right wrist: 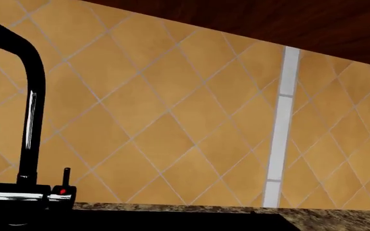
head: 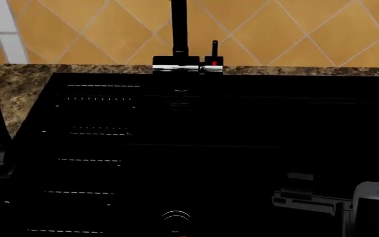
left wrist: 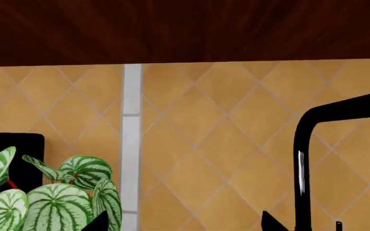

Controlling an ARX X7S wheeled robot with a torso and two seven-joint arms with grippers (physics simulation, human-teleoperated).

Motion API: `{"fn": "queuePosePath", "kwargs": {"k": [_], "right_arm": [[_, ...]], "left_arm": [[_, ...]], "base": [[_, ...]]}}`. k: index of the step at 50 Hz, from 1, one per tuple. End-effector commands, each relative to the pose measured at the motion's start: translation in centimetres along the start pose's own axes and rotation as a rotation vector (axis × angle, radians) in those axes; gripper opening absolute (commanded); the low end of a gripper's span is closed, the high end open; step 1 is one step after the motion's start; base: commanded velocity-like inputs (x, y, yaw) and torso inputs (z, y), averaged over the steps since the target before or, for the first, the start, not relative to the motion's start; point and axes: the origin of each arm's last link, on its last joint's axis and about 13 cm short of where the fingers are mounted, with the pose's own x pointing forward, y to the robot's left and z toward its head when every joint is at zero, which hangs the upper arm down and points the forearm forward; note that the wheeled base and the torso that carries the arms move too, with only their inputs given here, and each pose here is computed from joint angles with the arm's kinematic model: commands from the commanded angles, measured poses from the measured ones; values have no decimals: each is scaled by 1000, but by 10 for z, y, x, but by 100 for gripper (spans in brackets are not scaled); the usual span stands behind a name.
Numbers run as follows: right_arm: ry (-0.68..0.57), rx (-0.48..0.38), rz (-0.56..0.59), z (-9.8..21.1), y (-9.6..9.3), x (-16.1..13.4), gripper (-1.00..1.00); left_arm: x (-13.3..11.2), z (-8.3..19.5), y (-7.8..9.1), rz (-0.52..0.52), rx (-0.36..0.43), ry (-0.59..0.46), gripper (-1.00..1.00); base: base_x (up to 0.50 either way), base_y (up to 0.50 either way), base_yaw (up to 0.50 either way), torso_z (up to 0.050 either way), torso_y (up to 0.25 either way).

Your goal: Turn the sink spout to the right.

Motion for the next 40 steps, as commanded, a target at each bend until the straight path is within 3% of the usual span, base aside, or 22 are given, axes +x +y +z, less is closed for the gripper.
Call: {"fn": "queuePosePath", "kwargs": {"k": [1, 21, 40], "right_arm": [[-1, 2, 1, -1, 1, -1, 100], [10, 8, 3, 0, 1, -1, 100], [2, 19, -4, 0, 1, -1, 100]], "left_arm": [[-1, -1, 1, 3, -1, 2, 100], [0, 0, -1, -2, 0, 2, 100], [0, -1, 0, -2, -6, 3, 100]], "base": [[74, 270, 0, 0, 0], [175, 26, 0, 0, 1], [3, 0, 0, 0, 0]]}}
